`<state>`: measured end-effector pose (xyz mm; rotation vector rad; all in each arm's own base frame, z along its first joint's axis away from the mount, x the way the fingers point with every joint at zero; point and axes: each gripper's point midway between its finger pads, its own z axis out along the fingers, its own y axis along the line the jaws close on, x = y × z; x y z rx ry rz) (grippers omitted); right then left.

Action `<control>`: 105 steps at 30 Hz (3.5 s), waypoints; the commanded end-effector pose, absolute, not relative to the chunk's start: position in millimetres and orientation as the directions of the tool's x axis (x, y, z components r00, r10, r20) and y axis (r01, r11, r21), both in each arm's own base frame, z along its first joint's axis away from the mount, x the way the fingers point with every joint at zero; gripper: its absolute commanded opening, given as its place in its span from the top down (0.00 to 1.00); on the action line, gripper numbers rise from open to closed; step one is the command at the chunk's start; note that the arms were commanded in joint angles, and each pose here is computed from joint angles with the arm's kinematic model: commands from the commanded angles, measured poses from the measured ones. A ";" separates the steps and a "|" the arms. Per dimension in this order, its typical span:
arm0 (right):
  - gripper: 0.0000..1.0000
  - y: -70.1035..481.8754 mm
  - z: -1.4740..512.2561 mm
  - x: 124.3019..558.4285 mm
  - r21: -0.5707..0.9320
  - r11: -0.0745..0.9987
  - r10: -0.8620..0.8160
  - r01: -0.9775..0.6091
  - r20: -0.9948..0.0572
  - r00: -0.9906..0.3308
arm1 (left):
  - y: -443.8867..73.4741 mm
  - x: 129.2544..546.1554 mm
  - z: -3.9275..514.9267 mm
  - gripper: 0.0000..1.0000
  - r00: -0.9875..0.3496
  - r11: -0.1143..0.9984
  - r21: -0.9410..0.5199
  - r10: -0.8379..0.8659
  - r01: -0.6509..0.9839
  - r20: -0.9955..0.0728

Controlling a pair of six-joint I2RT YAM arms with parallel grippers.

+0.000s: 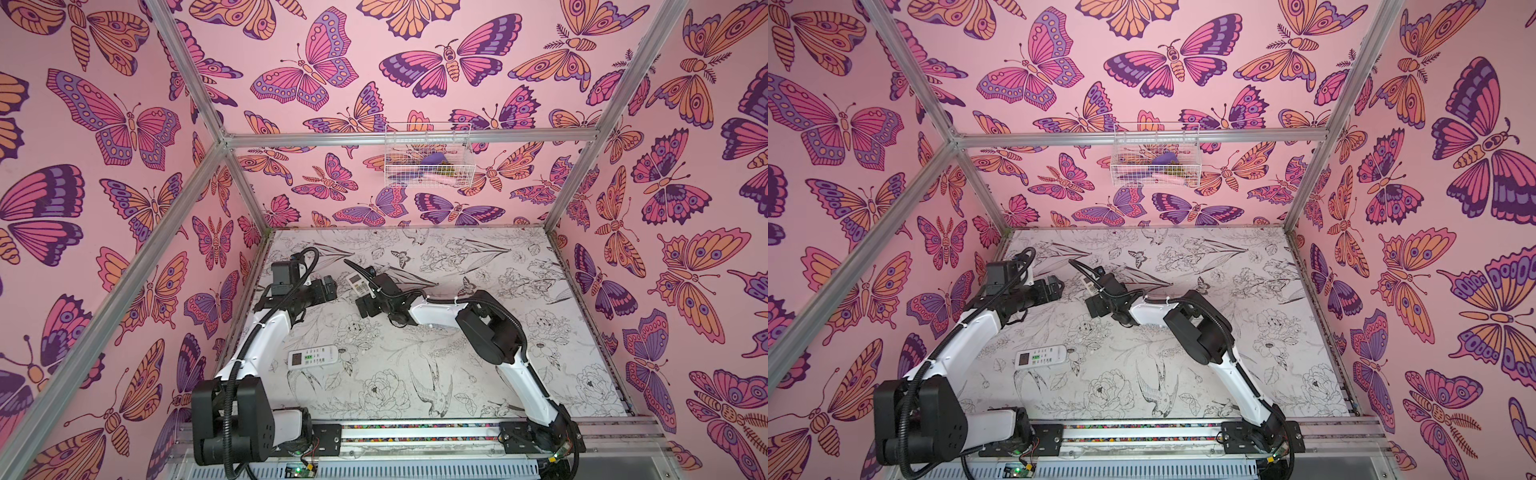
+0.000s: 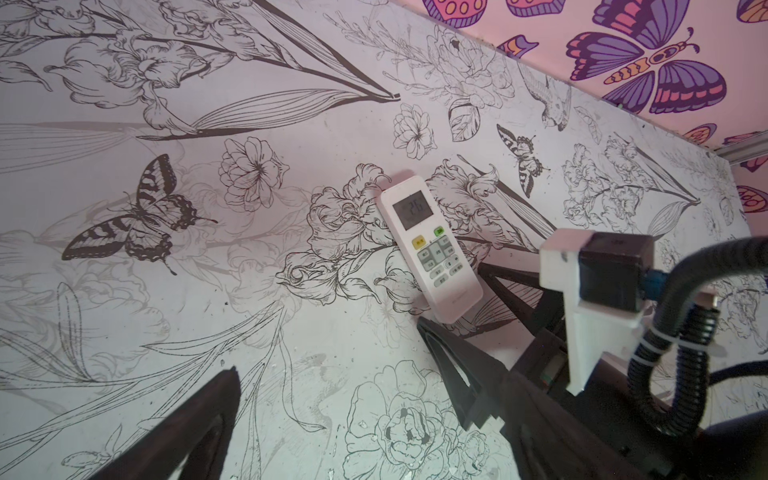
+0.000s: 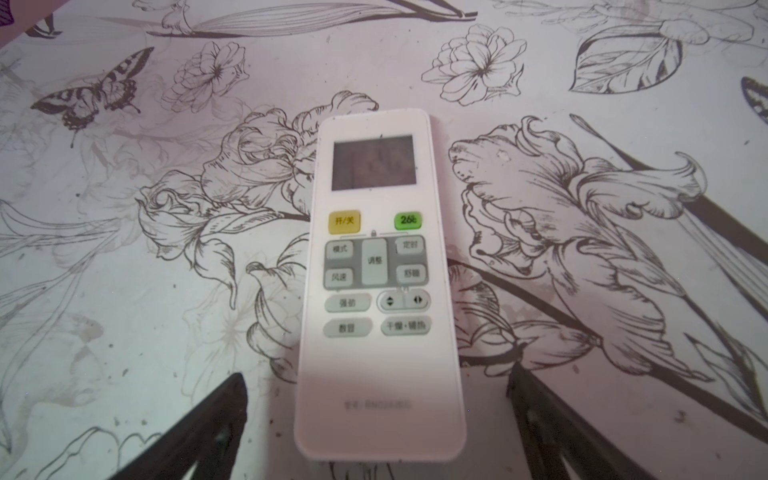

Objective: Unload the batteries from the remote control
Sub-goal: 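Reach the right gripper across to the white remote farther from the robot, then close the right gripper on the white remote's lower end and lift, then raise the remote toward the left gripper while the left gripper grasps its top end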

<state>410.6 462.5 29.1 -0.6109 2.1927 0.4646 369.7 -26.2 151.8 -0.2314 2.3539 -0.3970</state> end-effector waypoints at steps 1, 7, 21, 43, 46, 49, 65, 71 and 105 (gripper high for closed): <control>0.08 451.4 -16.8 400.8 0.127 0.840 -0.299 -0.528 -0.704 -0.644 | -33.5 367.9 151.4 0.00 -0.723 0.933 -0.359 -0.260 -0.017 -0.640; 0.23 449.7 -22.4 400.5 0.117 0.838 -0.310 -0.533 -0.701 -0.642 | -31.6 368.6 153.0 0.00 -0.720 0.938 -0.346 -0.253 -0.019 -0.646; 0.43 439.6 -13.8 397.2 0.079 0.839 -0.330 -0.538 -0.713 -0.619 | -30.3 368.7 157.5 0.00 -0.711 0.948 -0.319 -0.223 0.002 -0.666; 0.42 393.1 5.2 309.7 0.104 0.717 -0.445 -0.689 -0.693 -0.567 | -30.1 370.3 161.1 0.00 -0.702 0.965 -0.246 -0.110 0.095 -0.703; 0.31 395.9 -2.0 307.3 0.090 0.707 -0.474 -0.701 -0.675 -0.565 | -29.6 370.5 160.6 0.00 -0.705 0.965 -0.245 -0.108 0.095 -0.701; 0.23 394.6 -5.5 312.0 0.067 0.720 -0.483 -0.690 -0.666 -0.568 | -28.1 371.2 160.9 0.01 -0.704 0.967 -0.240 -0.111 0.087 -0.701; 0.41 391.2 -17.2 321.8 -0.012 0.724 -0.533 -0.690 -0.645 -0.548 | -43.3 370.8 172.0 0.00 -0.684 0.954 -0.208 -0.004 0.216 -0.729; 0.52 390.5 7.3 324.8 -0.010 0.699 -0.535 -0.715 -0.672 -0.513 | -48.9 369.1 187.9 0.00 -0.663 0.944 -0.127 0.113 0.303 -0.740; 0.79 334.2 240.6 265.4 0.491 0.039 -0.286 -0.870 -0.829 -0.480 | -184.2 279.8 276.8 0.00 0.610 -0.187 0.625 0.543 0.758 -0.577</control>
